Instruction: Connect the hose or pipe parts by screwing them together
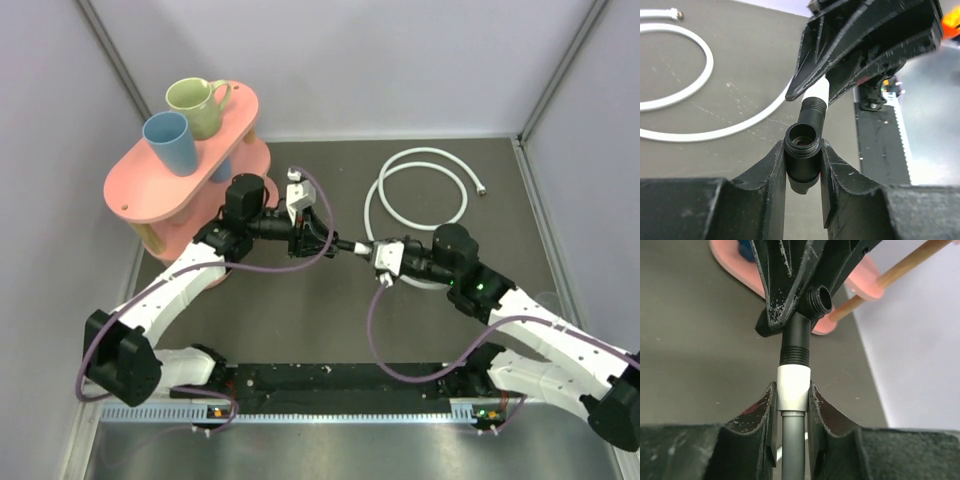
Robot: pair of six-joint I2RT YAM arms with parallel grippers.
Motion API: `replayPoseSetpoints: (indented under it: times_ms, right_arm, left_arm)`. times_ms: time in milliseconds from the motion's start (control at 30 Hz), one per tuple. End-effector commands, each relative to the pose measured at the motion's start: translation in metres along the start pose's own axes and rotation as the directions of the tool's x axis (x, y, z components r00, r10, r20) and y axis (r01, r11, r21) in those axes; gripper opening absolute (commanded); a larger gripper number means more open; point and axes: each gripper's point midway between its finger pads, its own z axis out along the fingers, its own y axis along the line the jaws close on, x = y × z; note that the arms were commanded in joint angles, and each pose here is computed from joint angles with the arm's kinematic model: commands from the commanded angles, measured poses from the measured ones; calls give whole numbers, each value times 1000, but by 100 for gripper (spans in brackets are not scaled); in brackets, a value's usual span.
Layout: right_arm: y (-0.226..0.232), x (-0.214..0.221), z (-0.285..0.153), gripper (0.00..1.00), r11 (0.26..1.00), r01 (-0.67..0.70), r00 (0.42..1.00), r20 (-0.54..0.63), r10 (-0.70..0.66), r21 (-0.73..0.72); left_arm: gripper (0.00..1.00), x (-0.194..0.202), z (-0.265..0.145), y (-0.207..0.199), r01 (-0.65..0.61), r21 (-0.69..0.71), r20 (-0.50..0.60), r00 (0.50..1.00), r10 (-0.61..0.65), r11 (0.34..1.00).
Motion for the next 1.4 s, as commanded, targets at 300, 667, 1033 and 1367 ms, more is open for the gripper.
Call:
replayPoseSetpoints:
  times_ms: [300,667,1033,1367]
  right_arm:
    - [-20,-62,-1,0,808,-370,862,155,483,-459]
    - [-30,-40,10,0,742,-593,766,67,640,-313]
    - [-71,-49,-34,80,907,-419,901,150,408,50]
    - [-52,-64,-56,81,995,-62,989,138,50,82]
  left_arm:
    - [0,-1,4,-42,-684,153,121,729,674,713]
    - [0,2,10,-21,-745,24,31,667,745,666]
    - [0,-20,7,-36,-416,-7,106,904,415,909]
    - [0,-61,6,-16,315,-190,89,949,-303,930]
